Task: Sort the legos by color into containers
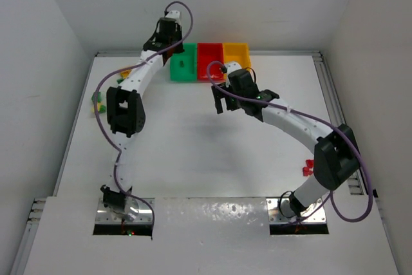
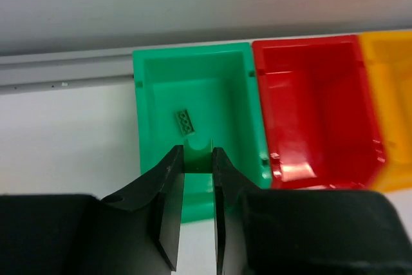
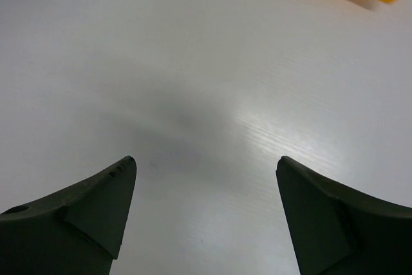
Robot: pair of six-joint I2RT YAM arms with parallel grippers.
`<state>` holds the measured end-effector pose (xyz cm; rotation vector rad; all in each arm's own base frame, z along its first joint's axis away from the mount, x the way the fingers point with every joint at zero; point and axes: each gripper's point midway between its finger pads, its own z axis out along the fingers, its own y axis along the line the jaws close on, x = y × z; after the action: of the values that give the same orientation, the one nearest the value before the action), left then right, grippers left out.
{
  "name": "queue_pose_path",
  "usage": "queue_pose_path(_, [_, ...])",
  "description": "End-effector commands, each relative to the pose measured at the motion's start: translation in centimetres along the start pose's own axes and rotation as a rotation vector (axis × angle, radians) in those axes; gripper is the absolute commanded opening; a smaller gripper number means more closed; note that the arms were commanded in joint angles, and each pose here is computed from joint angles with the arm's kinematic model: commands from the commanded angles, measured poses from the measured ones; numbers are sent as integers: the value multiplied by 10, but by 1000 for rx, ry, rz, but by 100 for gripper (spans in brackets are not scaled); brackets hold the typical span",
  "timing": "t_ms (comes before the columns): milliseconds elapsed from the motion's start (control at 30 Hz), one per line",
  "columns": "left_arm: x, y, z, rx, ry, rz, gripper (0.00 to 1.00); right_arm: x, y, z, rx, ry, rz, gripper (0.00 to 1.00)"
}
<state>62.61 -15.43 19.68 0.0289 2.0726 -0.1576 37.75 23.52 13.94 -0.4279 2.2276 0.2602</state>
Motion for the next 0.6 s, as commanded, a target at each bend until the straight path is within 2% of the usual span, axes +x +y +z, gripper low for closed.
queue_pose_path(0, [-9, 20, 31, -77, -86, 36, 0, 18, -38, -26, 195, 78, 54, 87])
queue_pose_path(167, [2, 23, 47, -79, -100, 47, 8, 42, -78, -62, 357, 240, 199, 87])
queue_pose_path(267, [7, 21, 51, -66, -93, 35, 21, 59, -103, -80, 413, 303, 309, 86])
queue_pose_path(300, [6, 20, 51, -64, -95, 34, 30, 63, -115, -85, 444, 307, 348, 86])
queue_pose_path(367, [7, 19, 51, -59, -92, 30, 43, 71, -130, -99, 482, 305, 397, 86])
queue_pose_path(433, [4, 18, 47, -50, -92, 29, 47, 85, -138, -112, 514, 352, 408, 87])
queue_pose_path(467, [1, 15, 43, -34, -91, 28, 54, 92, -147, -120, 561, 373, 417, 87])
queue_pose_path(567, [-8, 11, 34, -15, -104, 22, 64, 127, -157, -144, 641, 506, 432, 90])
